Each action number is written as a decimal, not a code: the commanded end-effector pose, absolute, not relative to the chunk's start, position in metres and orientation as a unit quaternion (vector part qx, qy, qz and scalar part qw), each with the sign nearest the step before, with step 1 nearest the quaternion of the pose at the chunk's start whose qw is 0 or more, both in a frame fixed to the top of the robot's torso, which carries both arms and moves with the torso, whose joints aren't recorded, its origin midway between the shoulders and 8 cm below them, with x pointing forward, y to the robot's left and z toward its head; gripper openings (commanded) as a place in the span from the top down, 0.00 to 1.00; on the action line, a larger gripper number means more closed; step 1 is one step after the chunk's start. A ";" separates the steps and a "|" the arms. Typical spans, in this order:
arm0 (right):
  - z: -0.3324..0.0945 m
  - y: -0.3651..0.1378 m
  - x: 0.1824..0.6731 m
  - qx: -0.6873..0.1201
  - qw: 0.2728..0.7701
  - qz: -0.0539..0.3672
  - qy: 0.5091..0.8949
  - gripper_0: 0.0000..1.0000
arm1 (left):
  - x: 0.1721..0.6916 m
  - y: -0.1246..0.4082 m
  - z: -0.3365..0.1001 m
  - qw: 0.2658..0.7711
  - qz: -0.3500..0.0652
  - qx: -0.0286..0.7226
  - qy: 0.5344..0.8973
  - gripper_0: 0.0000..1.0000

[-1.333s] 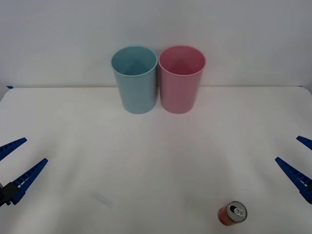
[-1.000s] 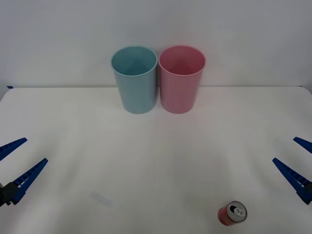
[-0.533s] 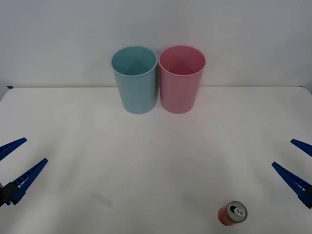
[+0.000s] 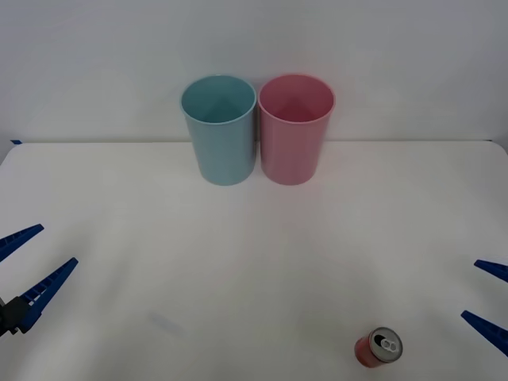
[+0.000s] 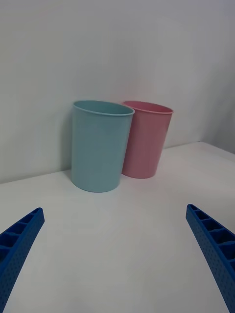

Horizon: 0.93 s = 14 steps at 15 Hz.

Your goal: Grasp the object on the table and drop it into the matching bin: aluminum can to the light blue bin, PET bottle to the pink bin.

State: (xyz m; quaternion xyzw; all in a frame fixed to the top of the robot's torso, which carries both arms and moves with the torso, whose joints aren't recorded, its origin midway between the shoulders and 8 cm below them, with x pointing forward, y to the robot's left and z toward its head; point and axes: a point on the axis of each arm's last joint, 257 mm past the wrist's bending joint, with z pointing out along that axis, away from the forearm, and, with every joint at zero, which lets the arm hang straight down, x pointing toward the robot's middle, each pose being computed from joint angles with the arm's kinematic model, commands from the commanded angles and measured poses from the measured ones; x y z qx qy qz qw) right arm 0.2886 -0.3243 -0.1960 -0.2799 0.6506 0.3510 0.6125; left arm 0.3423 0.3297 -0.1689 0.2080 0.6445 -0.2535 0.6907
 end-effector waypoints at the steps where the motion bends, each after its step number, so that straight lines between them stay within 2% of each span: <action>1: -0.202 -0.326 0.277 -0.296 0.596 0.366 0.650 0.00 | 0.342 0.330 -0.169 0.691 -0.253 0.208 0.645 0.00; 8: -0.224 -0.327 0.274 -0.336 0.572 0.341 0.666 0.00 | 0.342 0.330 -0.169 0.691 -0.253 0.208 0.645 0.00; 11: -0.243 -0.324 0.275 -0.388 0.560 0.307 0.664 0.00 | 0.342 0.330 -0.169 0.691 -0.253 0.208 0.645 0.00; 14: -0.261 -0.315 0.267 -0.414 0.534 0.309 0.670 0.00 | 0.342 0.330 -0.169 0.691 -0.253 0.208 0.645 0.00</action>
